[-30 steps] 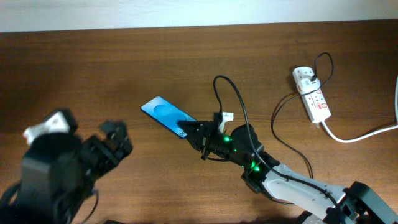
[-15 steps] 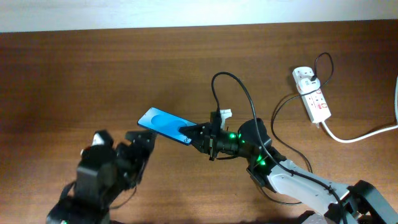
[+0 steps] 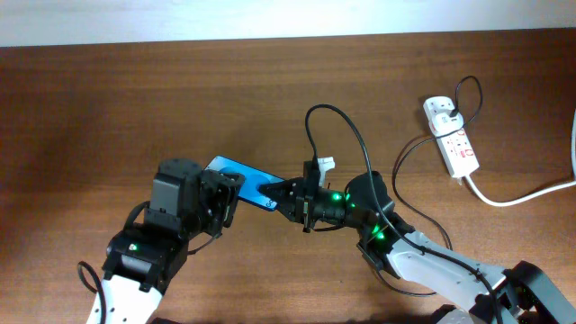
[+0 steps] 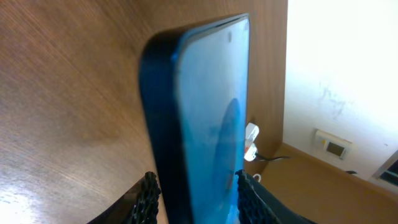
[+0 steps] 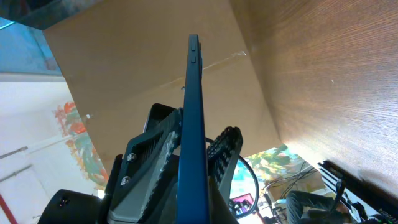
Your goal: Plug charger to phone and switch on socket
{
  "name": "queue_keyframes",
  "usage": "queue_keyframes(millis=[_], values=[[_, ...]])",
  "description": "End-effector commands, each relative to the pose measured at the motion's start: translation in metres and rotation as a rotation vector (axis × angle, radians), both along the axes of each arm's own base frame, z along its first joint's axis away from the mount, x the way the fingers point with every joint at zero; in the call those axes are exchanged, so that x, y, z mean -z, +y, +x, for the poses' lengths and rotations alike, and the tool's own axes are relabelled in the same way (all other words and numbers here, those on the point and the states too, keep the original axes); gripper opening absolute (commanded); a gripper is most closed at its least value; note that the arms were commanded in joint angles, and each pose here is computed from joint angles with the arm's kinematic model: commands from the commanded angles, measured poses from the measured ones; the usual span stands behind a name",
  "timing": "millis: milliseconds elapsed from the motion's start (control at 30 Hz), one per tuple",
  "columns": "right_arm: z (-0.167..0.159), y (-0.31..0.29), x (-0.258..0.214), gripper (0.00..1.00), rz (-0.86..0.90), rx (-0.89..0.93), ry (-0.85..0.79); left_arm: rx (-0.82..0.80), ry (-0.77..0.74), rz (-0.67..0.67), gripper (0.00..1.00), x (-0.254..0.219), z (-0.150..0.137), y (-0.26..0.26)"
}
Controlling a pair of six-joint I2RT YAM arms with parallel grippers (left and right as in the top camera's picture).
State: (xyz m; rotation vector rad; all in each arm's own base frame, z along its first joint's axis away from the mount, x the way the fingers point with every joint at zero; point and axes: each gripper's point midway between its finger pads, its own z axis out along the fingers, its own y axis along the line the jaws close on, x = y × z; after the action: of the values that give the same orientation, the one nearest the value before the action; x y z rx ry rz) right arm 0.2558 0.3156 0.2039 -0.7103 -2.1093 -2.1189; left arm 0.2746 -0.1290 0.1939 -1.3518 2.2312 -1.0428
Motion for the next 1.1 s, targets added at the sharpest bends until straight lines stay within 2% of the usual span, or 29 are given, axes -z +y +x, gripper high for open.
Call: queue_keyframes(millis=[0,133,200,267,400,600,733,900,967,1000,1033,1067], values=[[-0.001,0.001,-0.016,0.04,0.026,-0.014,-0.053,-0.028,-0.031,-0.001,0.39,-0.003,0.008,0.002],[-0.004,0.002,-0.016,0.04,0.033,-0.032,-0.028,-0.041,-0.031,0.012,0.44,-0.001,0.012,0.004],[-0.005,0.002,-0.027,0.04,0.065,-0.036,-0.068,-0.034,0.004,0.018,0.44,0.01,0.014,0.001],[-0.005,0.002,-0.031,0.04,0.078,-0.035,-0.087,-0.029,0.016,0.017,0.38,0.015,0.018,-0.001],[-0.004,0.002,-0.018,0.04,0.04,-0.032,-0.033,-0.02,-0.043,-0.013,0.33,0.003,0.027,-0.006],[0.0,0.0,-0.003,0.04,-0.001,-0.003,0.023,0.001,-0.04,-0.033,0.3,0.001,0.025,-0.011],[0.001,-0.002,0.013,0.04,-0.049,0.016,0.085,-0.028,-0.027,-0.074,0.18,-0.001,0.027,-0.013],[0.008,-0.004,0.017,0.04,-0.063,0.056,0.088,-0.037,-0.004,-0.119,0.02,-0.002,0.025,-0.017],[0.007,-0.005,0.023,0.04,-0.08,0.055,0.11,-0.037,-0.004,-0.119,0.0,-0.002,0.025,-0.017],[0.006,-0.005,0.027,0.04,-0.094,0.054,0.112,-0.036,-0.004,-0.119,0.02,-0.002,0.025,-0.017],[0.006,-0.005,0.026,0.04,-0.101,0.052,0.088,-0.03,-0.002,-0.123,0.3,-0.002,0.024,-0.018],[0.006,-0.005,0.026,0.04,-0.102,0.052,0.083,-0.017,0.001,-0.134,0.46,-0.003,0.023,-0.021]])
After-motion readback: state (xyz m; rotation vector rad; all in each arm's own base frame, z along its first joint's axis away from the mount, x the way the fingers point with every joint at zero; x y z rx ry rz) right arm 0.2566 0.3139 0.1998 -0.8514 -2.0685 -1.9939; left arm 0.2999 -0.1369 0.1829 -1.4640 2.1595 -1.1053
